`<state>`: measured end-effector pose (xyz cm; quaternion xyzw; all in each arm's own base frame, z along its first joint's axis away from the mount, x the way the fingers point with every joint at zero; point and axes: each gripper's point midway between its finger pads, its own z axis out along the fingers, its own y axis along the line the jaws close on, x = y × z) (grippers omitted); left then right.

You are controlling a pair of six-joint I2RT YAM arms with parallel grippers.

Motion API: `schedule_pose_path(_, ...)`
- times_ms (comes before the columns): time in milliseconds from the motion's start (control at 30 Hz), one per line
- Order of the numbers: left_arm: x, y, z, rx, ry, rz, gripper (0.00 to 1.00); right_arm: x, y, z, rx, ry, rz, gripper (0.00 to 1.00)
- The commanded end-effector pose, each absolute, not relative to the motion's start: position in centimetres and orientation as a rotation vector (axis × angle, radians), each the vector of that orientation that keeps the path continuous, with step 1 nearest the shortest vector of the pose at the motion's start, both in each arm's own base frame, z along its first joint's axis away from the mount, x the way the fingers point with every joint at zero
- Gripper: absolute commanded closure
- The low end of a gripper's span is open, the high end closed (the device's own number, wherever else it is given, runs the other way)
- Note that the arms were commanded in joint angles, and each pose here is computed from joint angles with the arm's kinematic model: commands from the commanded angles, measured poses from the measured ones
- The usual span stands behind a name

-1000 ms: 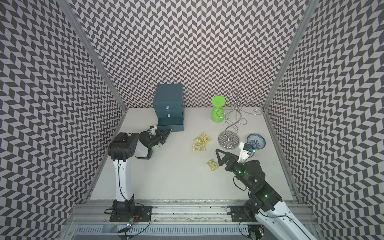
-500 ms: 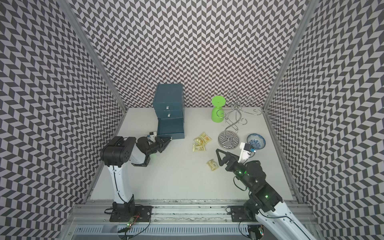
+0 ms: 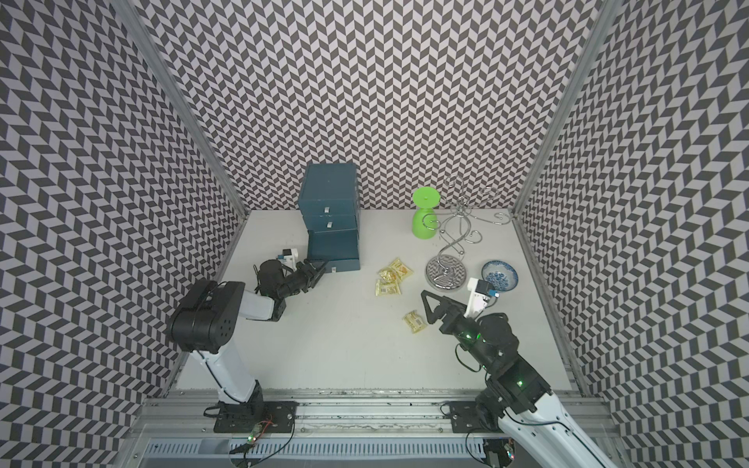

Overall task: Place the cookies into the drawer by color
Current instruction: Open the drawer in the storage box, then pick up the cookie at the center of the board.

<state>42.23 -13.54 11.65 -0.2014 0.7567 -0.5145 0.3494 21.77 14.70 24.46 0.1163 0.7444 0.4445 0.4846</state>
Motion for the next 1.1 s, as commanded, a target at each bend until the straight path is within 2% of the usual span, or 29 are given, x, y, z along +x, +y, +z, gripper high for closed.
schedule_pose_path(0, 41.8, -12.9, 12.6, -0.432, 2.017, -1.093, 0.48, 21.8, 14.9, 24.6, 0.274, 1.792, 1.098, 0.00)
schedule_pose_path(267, 40.4, -20.5, 19.5, 0.045, 1.989, -0.729, 0.48, 21.9, 14.8, 24.8, 0.274, 1.788, 1.086, 0.00)
schedule_pose_path(467, 38.4, -27.3, 21.0, 0.438, 1.951, -0.497, 0.47, 21.9, 14.7, 24.9, 0.275, 1.785, 1.084, 0.00)
schedule_pose_path(600, 36.5, -29.9, 21.1, 0.454, 1.961, -0.492, 0.47, 22.1, 14.1, 25.1, 0.301, 1.780, 1.049, 0.00)
schedule_pose_path(733, 33.1, -31.6, 19.5, 0.229, 2.102, -0.566, 0.45, 22.6, 11.2, 25.0, 0.450, 1.766, 0.921, 0.00)
schedule_pose_path(800, 31.2, -32.6, 18.5, 0.156, 2.161, -0.596, 0.35, 22.7, 9.4, 24.9, 0.541, 1.750, 0.854, 0.00)
schedule_pose_path(833, 30.2, -33.0, 18.1, 0.123, 2.182, -0.587, 0.27, 22.6, 8.6, 24.9, 0.572, 1.741, 0.824, 0.00)
schedule_pose_path(900, 28.8, -33.8, 17.6, 0.067, 2.205, -0.547, 0.02, 22.4, 7.7, 25.1, 0.601, 1.723, 0.793, 0.00)
schedule_pose_path(1067, 26.9, -37.1, 14.4, 0.010, 2.347, -0.451, 0.00, 21.7, 6.5, 24.6, 0.635, 1.715, 0.761, 0.00)
